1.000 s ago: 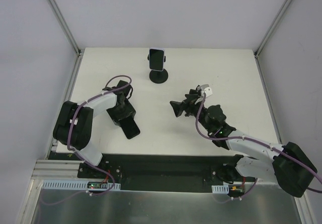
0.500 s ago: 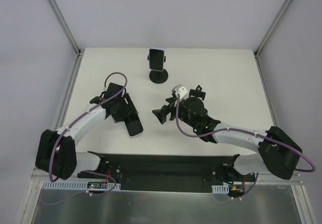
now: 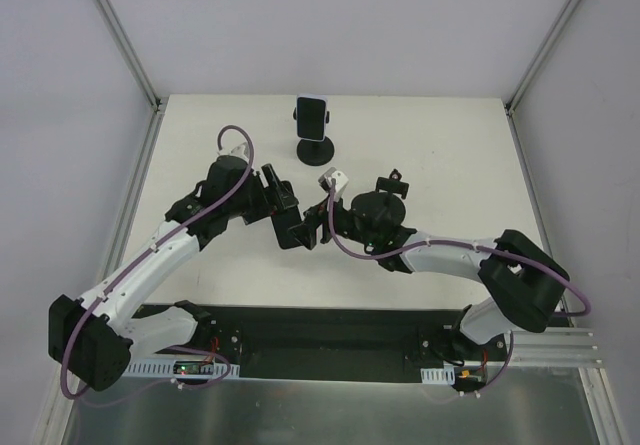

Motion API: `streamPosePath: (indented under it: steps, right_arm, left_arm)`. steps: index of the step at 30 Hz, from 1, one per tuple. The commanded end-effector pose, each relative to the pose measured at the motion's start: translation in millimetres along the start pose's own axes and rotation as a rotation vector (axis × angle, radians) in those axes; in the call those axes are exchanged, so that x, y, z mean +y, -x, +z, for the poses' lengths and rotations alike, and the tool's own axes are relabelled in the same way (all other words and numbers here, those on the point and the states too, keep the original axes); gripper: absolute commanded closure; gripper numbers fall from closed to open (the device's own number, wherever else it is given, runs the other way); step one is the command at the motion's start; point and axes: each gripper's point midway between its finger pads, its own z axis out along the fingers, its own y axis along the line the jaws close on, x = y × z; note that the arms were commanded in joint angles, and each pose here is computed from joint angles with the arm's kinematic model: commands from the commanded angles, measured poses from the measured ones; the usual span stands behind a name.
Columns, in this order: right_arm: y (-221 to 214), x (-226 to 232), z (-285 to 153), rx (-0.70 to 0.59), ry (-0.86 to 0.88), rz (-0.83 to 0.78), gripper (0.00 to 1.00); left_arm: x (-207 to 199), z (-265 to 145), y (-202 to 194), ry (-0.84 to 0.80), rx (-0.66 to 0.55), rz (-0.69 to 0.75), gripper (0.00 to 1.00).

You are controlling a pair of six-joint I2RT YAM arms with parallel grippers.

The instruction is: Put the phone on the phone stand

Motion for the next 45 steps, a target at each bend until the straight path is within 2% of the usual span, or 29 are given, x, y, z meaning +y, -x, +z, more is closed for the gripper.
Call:
streamPosePath:
  steps: [1,2,4,5,6,7,8,9,11,12,13,14,18,22,23,26,29,33,34,35,42,45]
  right_arm:
    - [32.2,18.0,5.0,-0.087,0.063,0.013,0.29]
    - [31.1,18.1,4.1,-0.085,0.064,0.013,0.32]
    - [36.1,22.5,1.0,-0.097,0.078,0.006,0.47]
    - [34.2,21.7,-1.3,-0.099,0.075,0.005,0.57]
    - [36.7,21.2,-3.7,-0.111,0.072,0.003,0.83]
    - [43.6,22.6,-8.7,-0.134,0.074,0.001,0.95]
    - [45.3,23.3,-12.0,-0.141,0.079,-0.007,0.99]
    - [43.8,23.1,-17.0,-0.141,0.087,-0.014,0.99]
    - [60.3,29.5,-32.7,-0.192,0.121,-0.042,0.99]
    - [56.4,28.9,-40.2,-0.192,0.129,-0.043,0.99]
    - [76.0,28.8,-54.1,-0.25,0.137,-0.054,0.99]
    - [78.1,31.9,-62.4,-0.256,0.165,-0.052,0.99]
    - [99.0,35.1,-96.8,-0.306,0.235,-0.033,0.99]
    - [105.2,51.3,-129.4,-0.31,0.33,-0.03,0.99]
    - [98.6,57.5,-135.7,-0.288,0.367,-0.033,0.99]
    - [93.3,69.1,-152.6,-0.28,0.404,-0.029,0.99]
    - [94.3,74.4,-164.6,-0.296,0.404,-0.025,0.99]
    - [94.1,81.3,-173.8,-0.285,0.415,-0.026,0.99]
    - [94.0,82.2,-177.0,-0.285,0.413,-0.028,0.99]
    - [93.6,82.5,-178.4,-0.284,0.41,-0.029,0.99]
    - [91.7,85.0,-182.7,-0.267,0.412,-0.023,0.99]
    - [91.9,87.7,-184.4,-0.266,0.42,-0.02,0.99]
  left_arm:
    - [-54.7,-16.2,23.4,-0.142,-0.094,0.001,1.0]
    - [-57.4,-17.2,24.7,-0.144,-0.105,0.001,1.0]
    - [-67.7,-20.1,24.2,-0.175,-0.115,0.011,1.0]
    - [-70.1,-20.7,24.0,-0.182,-0.118,0.015,1.0]
    - [-71.9,-21.8,24.2,-0.192,-0.123,0.021,1.0]
    - [-75.1,-25.3,25.4,-0.208,-0.134,0.029,1.0]
    - [-78.2,-27.2,26.3,-0.226,-0.144,0.038,0.98]
    - [-78.6,-28.0,24.0,-0.244,-0.144,0.063,0.67]
    - [-88.7,-37.5,27.6,-0.317,-0.18,0.099,0.32]
    - [-86.1,-37.2,20.9,-0.336,-0.17,0.144,0.21]
    - [-87.5,-40.5,19.6,-0.358,-0.175,0.168,0.09]
    - [-92.6,-50.4,19.8,-0.4,-0.196,0.199,0.06]
    - [-107.2,-76.4,10.6,-0.588,-0.254,0.333,0.01]
    - [-139.5,-99.5,-1.9,-0.822,-0.191,0.416,0.01]
    - [-149.7,-108.9,-15.9,-0.922,-0.117,0.457,0.01]
    - [-171.9,-119.9,-27.3,-1.094,-0.015,0.483,0.01]
    - [-185.4,-126.2,-37.2,-1.197,0.051,0.487,0.02]
    - [-194.6,-129.0,-40.4,-1.232,0.061,0.494,0.23]
    - [-195.9,-131.8,-40.8,-1.241,0.059,0.495,0.32]
    - [-197.3,-133.4,-40.8,-1.248,0.056,0.496,0.35]
    - [-207.0,-145.5,-51.2,-1.292,0.071,0.518,0.32]
    - [-210.6,-146.2,-53.5,-1.291,0.075,0.527,0.39]
